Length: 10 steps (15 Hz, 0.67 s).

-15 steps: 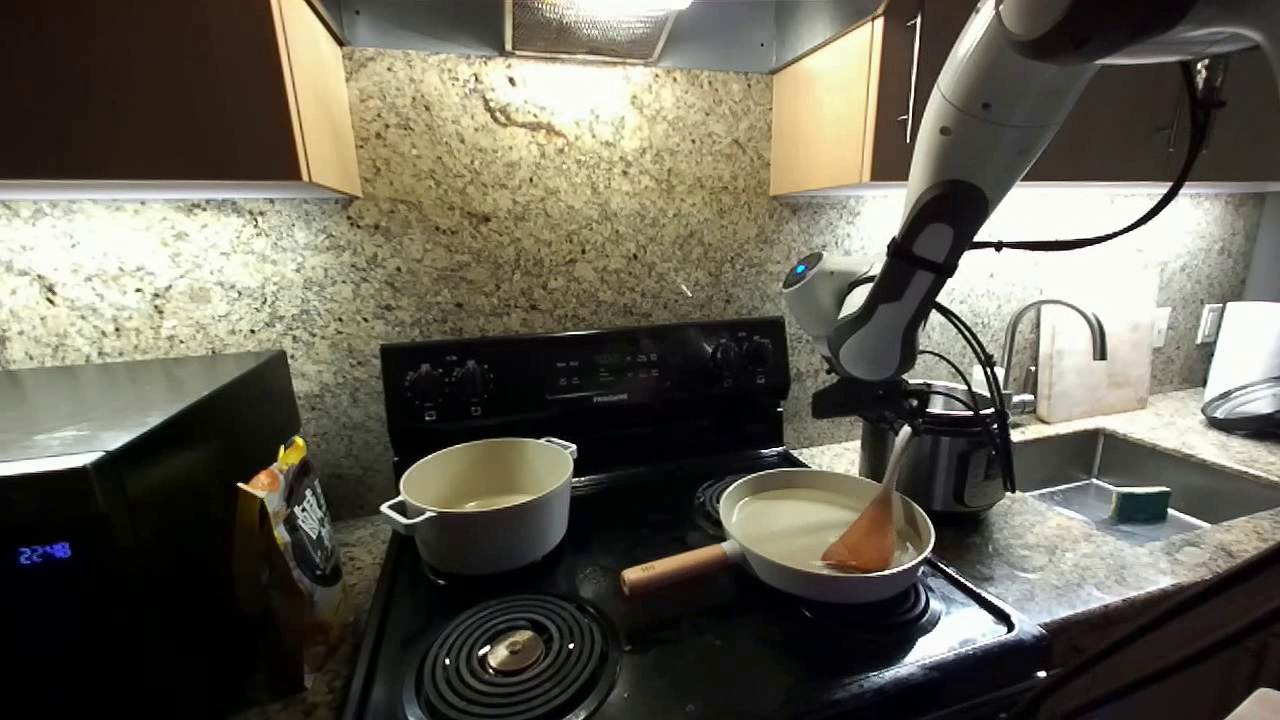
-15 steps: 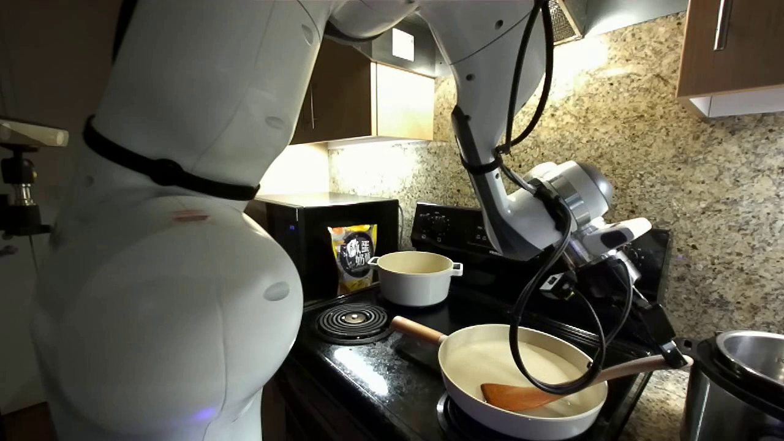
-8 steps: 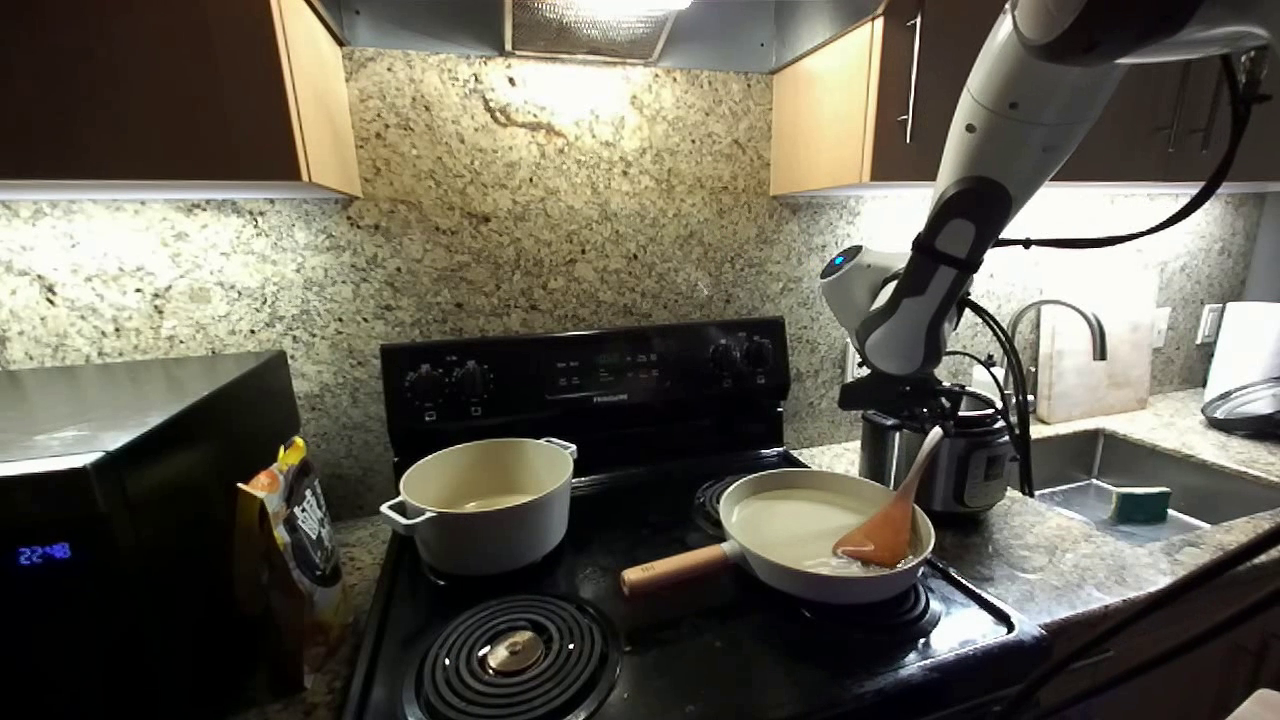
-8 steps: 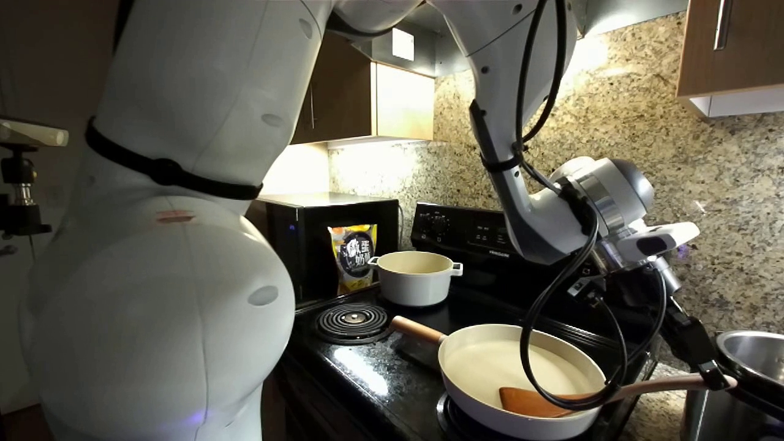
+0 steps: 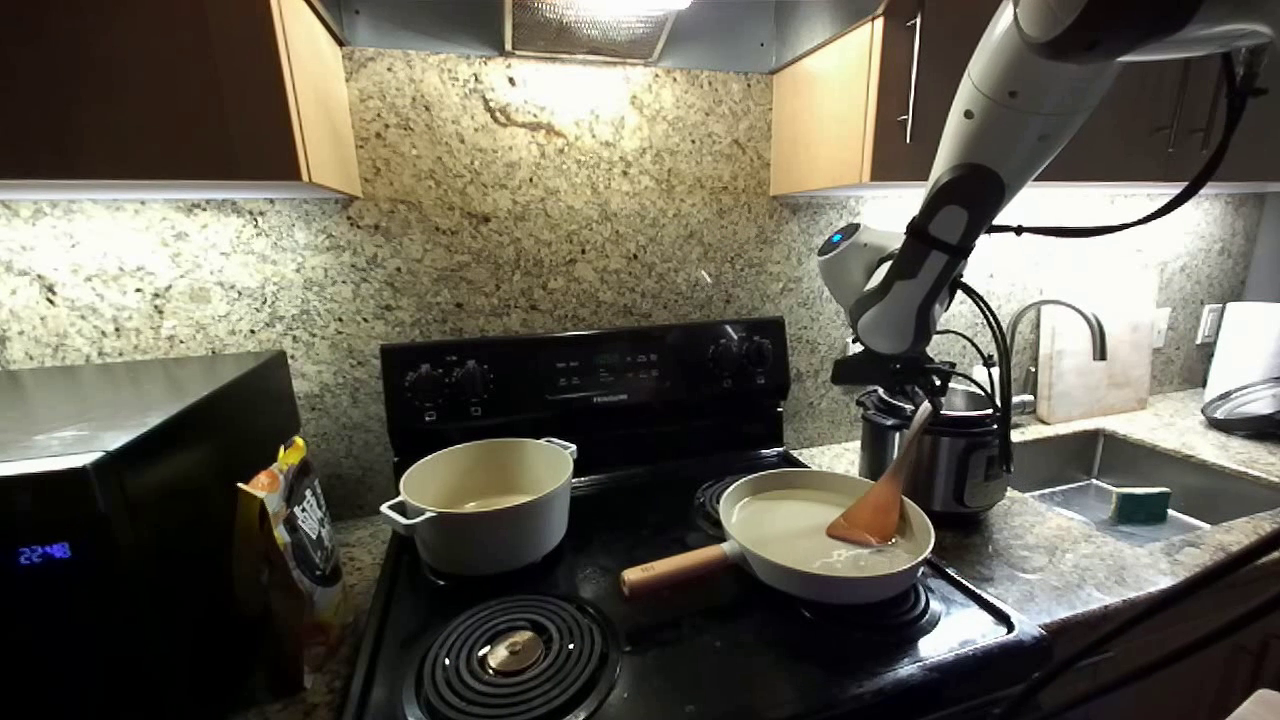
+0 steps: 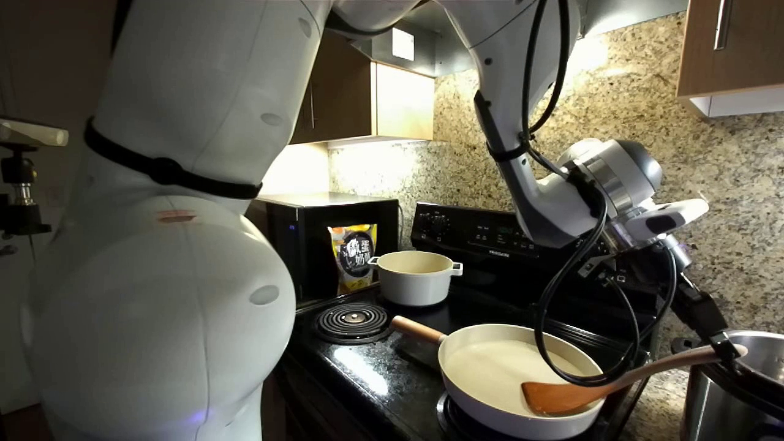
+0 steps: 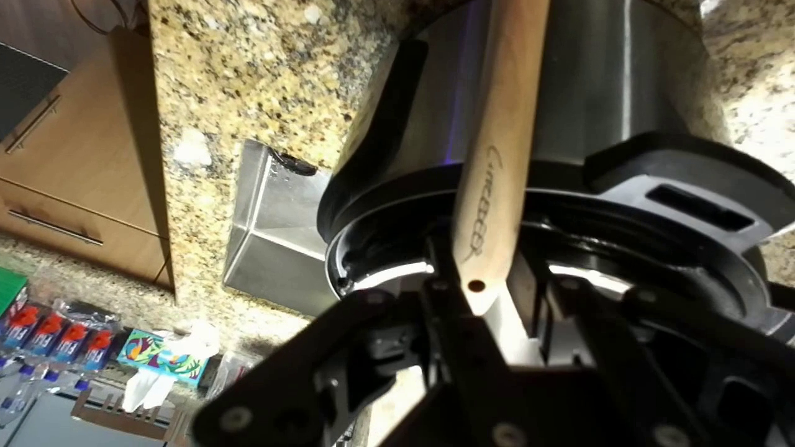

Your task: Stir the pan using the wooden spatula

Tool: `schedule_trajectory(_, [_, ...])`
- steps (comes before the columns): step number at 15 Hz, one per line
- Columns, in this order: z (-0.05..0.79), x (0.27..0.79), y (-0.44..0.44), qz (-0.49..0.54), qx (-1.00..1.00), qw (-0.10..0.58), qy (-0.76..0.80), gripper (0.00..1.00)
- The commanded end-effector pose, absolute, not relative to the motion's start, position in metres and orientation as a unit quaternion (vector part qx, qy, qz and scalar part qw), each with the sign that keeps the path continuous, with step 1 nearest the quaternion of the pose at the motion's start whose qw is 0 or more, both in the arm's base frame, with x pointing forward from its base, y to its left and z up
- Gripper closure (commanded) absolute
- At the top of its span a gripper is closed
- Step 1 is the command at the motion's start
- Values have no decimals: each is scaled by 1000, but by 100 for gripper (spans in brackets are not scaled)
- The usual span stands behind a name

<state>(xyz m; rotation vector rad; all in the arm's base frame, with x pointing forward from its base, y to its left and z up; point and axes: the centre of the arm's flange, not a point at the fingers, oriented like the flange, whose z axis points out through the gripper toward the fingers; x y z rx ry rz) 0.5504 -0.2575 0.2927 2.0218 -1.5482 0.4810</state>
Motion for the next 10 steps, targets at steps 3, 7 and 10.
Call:
schedule_trajectory(3, [319, 576, -244, 194, 758, 260, -566, 93])
schedule_trajectory(7, [334, 593, -218, 214, 766, 257, -549, 93])
schedule_trajectory(10, [338, 602, -194, 224, 775, 257, -533, 93])
